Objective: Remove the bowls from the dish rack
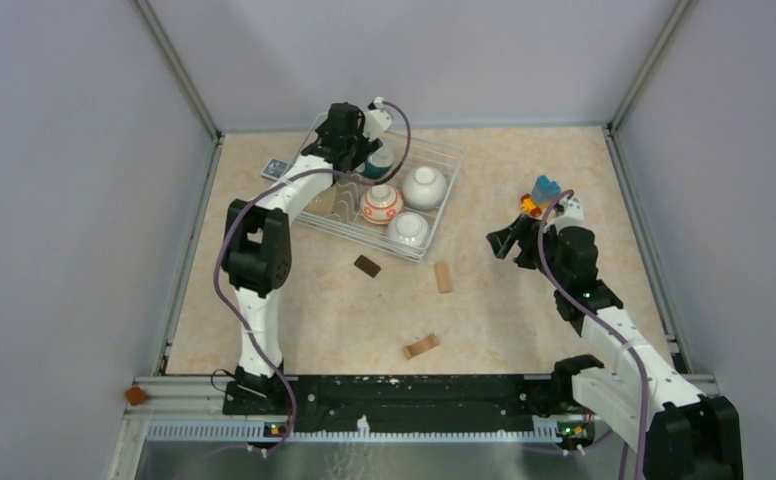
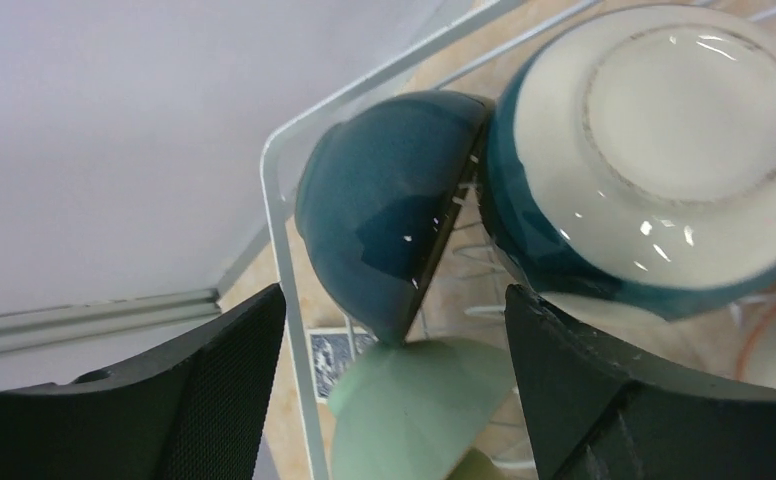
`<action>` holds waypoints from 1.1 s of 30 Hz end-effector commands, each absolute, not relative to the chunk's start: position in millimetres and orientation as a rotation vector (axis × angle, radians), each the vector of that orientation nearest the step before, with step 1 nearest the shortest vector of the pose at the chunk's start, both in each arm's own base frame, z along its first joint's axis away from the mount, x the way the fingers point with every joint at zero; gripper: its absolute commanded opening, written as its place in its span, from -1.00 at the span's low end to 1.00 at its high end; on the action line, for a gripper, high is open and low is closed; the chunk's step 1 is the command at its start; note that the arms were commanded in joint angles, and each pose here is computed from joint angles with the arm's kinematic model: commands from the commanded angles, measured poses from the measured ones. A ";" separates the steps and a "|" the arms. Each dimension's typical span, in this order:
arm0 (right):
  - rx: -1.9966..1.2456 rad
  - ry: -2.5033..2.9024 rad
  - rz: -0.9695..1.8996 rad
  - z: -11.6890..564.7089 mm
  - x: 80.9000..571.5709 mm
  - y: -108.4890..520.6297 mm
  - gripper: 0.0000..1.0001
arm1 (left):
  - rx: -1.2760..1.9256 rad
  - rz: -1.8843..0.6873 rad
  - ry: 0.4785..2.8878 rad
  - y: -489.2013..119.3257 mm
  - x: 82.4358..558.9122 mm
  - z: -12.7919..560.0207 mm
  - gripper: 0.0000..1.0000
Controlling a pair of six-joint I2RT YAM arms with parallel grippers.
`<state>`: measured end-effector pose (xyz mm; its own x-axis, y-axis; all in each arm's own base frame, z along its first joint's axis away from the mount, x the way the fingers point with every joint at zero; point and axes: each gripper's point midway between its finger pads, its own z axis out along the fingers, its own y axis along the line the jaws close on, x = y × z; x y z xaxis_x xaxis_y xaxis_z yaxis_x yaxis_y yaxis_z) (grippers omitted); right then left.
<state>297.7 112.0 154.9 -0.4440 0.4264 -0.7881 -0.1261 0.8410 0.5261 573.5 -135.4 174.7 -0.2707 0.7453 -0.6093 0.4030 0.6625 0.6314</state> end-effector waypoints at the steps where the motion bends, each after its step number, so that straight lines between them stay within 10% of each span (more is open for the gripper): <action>1: 0.208 1.894 0.617 173.9 307.1 109.8 0.82 | 0.912 0.562 1.831 -131.8 596.8 194.2 0.69; 6: 0.219 1.899 0.609 173.0 309.0 108.6 0.80 | 0.936 0.639 1.837 -127.5 608.6 180.3 0.34; 33: 0.218 1.919 0.587 167.4 319.4 108.8 0.76 | 0.823 1.006 1.682 -114.6 619.5 191.3 -0.18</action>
